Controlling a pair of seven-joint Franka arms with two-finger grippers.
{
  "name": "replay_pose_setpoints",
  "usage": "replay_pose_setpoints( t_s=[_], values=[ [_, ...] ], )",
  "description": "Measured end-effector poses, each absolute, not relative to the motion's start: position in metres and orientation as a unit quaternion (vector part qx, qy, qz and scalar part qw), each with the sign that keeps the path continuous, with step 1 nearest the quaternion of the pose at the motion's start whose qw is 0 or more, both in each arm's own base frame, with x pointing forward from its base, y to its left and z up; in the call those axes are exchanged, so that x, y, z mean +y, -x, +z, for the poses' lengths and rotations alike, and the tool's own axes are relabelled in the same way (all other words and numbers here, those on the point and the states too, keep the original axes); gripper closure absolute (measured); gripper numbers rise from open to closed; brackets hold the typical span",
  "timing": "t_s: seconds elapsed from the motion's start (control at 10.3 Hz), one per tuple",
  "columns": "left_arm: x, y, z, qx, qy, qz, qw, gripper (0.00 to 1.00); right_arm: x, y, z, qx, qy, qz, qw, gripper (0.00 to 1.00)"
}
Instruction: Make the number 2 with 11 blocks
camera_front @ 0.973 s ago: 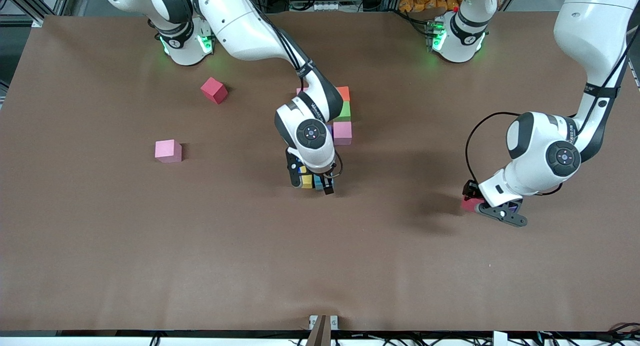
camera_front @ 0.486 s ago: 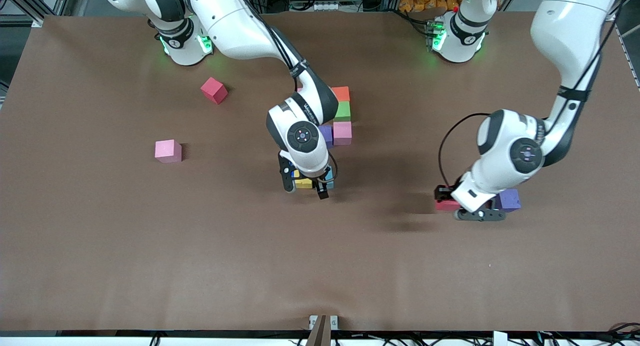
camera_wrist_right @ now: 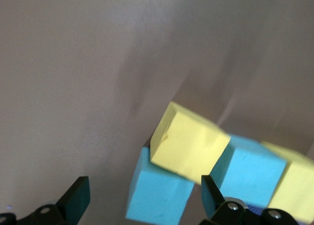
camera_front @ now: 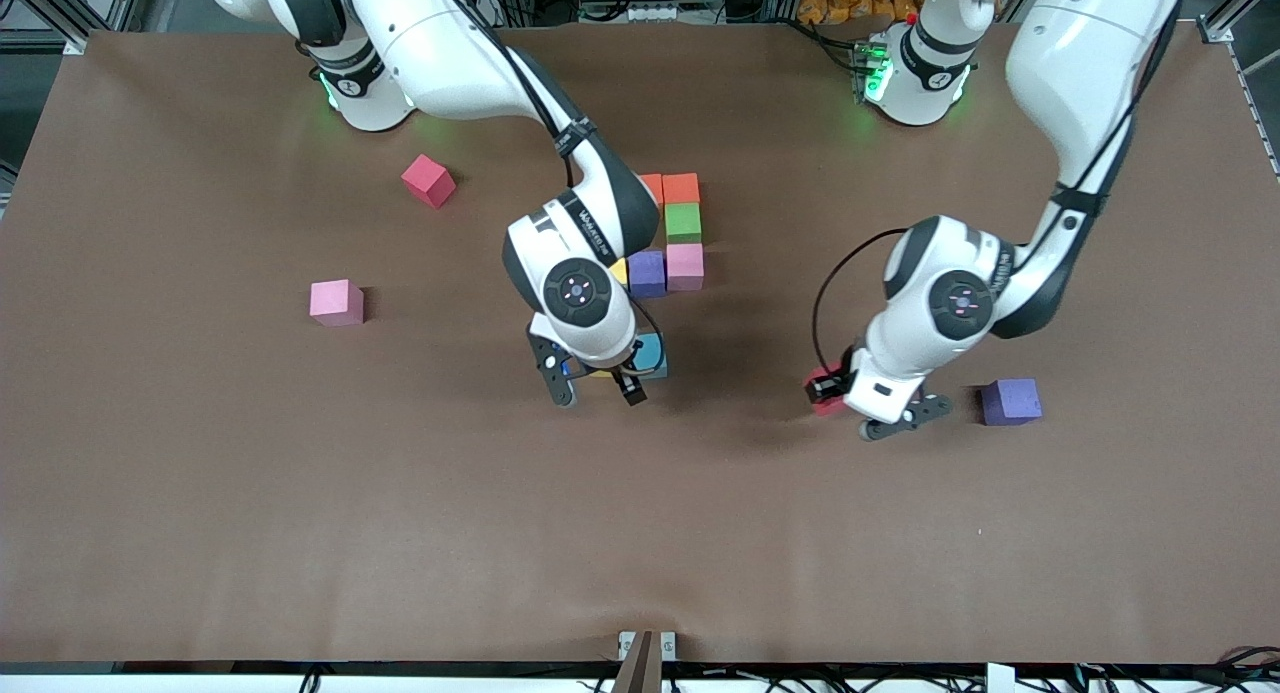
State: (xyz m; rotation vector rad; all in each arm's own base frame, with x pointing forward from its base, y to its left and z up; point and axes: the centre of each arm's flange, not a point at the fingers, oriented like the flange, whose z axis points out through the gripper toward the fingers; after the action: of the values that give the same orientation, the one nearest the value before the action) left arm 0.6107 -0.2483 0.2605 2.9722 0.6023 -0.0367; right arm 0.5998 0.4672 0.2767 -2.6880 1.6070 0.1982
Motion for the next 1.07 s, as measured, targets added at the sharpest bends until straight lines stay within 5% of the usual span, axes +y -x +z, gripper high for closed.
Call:
replay_pose_setpoints(
  t_s=[0.49,1.07],
  values=[
    [-0.318,-0.587,0.242,0.335,-0.94,-0.035,0.051,0.39,0.358,-0.642,0.32,0.343,0.933,0.09,-0.06,0.0],
    [-0.35,-0.583,0.234,0.513,-0.856,-0.048,0.05,0.39,0.286,-0.651,0.325,0.233,0.966,0.099,-0.06,0.0]
  ],
)
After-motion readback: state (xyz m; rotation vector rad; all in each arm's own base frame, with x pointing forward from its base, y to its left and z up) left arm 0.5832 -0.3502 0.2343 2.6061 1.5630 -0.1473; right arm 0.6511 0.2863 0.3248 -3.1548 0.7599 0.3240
